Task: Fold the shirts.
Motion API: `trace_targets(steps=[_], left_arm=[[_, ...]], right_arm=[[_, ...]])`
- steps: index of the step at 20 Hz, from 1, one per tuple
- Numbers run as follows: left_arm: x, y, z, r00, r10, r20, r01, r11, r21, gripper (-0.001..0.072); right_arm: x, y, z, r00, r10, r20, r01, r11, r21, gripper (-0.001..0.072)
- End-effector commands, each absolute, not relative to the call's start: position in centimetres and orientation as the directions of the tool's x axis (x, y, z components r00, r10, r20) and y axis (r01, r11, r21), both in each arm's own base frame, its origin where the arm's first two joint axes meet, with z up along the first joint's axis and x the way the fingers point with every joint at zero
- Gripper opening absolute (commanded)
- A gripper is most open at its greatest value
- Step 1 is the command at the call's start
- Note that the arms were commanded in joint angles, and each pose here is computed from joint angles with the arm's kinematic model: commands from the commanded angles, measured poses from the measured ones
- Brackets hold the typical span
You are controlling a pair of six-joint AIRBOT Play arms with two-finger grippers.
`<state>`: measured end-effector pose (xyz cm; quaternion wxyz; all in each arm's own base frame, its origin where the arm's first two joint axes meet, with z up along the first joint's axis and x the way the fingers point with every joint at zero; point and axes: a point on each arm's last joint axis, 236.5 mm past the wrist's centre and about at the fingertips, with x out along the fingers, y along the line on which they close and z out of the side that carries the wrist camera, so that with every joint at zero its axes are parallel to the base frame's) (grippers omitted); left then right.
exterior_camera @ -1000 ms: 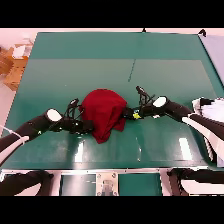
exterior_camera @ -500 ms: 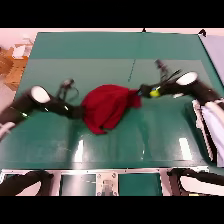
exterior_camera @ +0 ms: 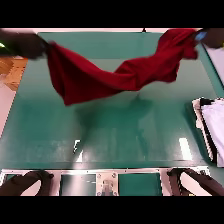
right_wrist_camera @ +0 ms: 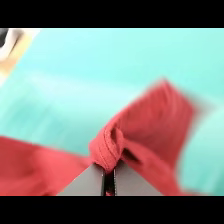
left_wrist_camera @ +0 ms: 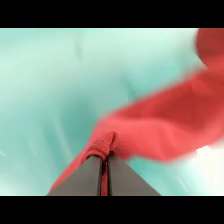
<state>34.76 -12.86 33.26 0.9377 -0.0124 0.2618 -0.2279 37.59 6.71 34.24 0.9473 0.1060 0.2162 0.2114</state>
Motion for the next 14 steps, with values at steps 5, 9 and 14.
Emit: trace_targets(steps=[5,9,14], left_arm=[[30.8,-3.6,40.8,0.903,-0.092,-0.419,0.155,0.981,0.119,0.0024],[33.1,-3.2,37.1,0.861,-0.053,-0.506,0.141,0.980,0.138,0.0024],[38.4,-5.4,20.3,0.636,-0.079,-0.768,0.221,0.972,0.084,0.0024]], right_arm=[[28.2,3.5,45.6,0.965,0.227,-0.133,-0.223,0.974,0.042,0.0014],[29.7,3.5,39.9,0.923,0.264,-0.281,-0.224,0.960,0.166,0.0014],[34.5,3.8,20.4,0.752,0.397,-0.526,-0.124,0.869,0.479,0.0016]])
